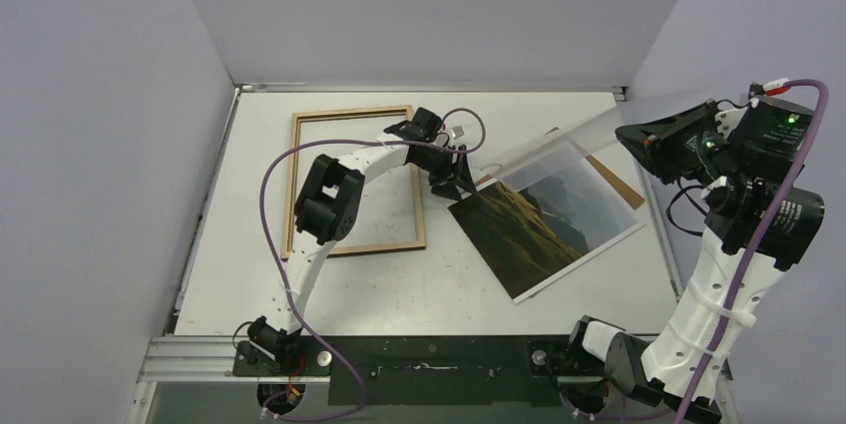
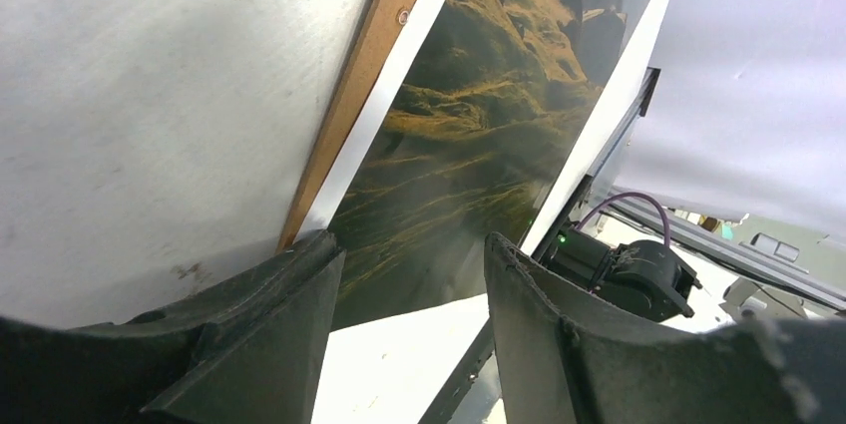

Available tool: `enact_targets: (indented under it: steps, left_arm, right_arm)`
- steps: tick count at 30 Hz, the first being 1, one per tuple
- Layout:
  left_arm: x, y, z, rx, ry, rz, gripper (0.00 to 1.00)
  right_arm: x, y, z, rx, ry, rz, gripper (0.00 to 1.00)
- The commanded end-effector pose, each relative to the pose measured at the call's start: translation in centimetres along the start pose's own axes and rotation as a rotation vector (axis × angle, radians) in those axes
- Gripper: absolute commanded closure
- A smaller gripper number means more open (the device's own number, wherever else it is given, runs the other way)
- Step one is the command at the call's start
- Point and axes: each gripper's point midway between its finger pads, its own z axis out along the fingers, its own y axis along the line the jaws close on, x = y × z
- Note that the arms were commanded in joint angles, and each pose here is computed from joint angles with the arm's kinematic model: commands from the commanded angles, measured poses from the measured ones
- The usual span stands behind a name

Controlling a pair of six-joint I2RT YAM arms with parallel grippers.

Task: Put the photo into the frame

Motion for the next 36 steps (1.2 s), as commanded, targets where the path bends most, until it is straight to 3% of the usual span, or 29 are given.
enact_targets:
  steps: [1,8,13,20,29,32,36]
  left_arm:
    - [-1.8,4.5,-2.6,-0.135,-0.084,-0.061,0.45]
    - [-4.2,3.4,-9.0,-0.211,-0.224,-0.11,0.44]
    - [-4.7,0.0,-11.8,-0.166,-0.271,-0.018,0.43]
    - [-3.9,-8.5,-15.8,-0.014,-0.32,0.27,0.4]
    - [-1.6,-15.5,-23.6,0.047,-0.607,0.64,0.3]
    - [0.5,-17.6,-24.6,0.099,-0.643,0.809,0.3]
    - [4.4,-21.1,-24.0,0.166,-0.718,1.143,0.3]
  right_arm:
    - [0.3,-0.4,0.4,-0.022,-0.01,-0.023,1.0]
    - [0.8,-3.0,2.2,0.024,0.009,-0.029,1.0]
    - [1.4,-5.2,3.4,0.09,0.048,-0.028,1.0]
    - [1.4,-7.9,5.3,0.194,0.072,0.024,1.0]
    - [1.4,-10.7,9.2,0.256,0.071,0.251,1.0]
    - [1.1,-11.2,9.9,0.289,0.076,0.283,1.0]
    - [0.9,-11.5,9.6,0.318,0.036,0.349,1.0]
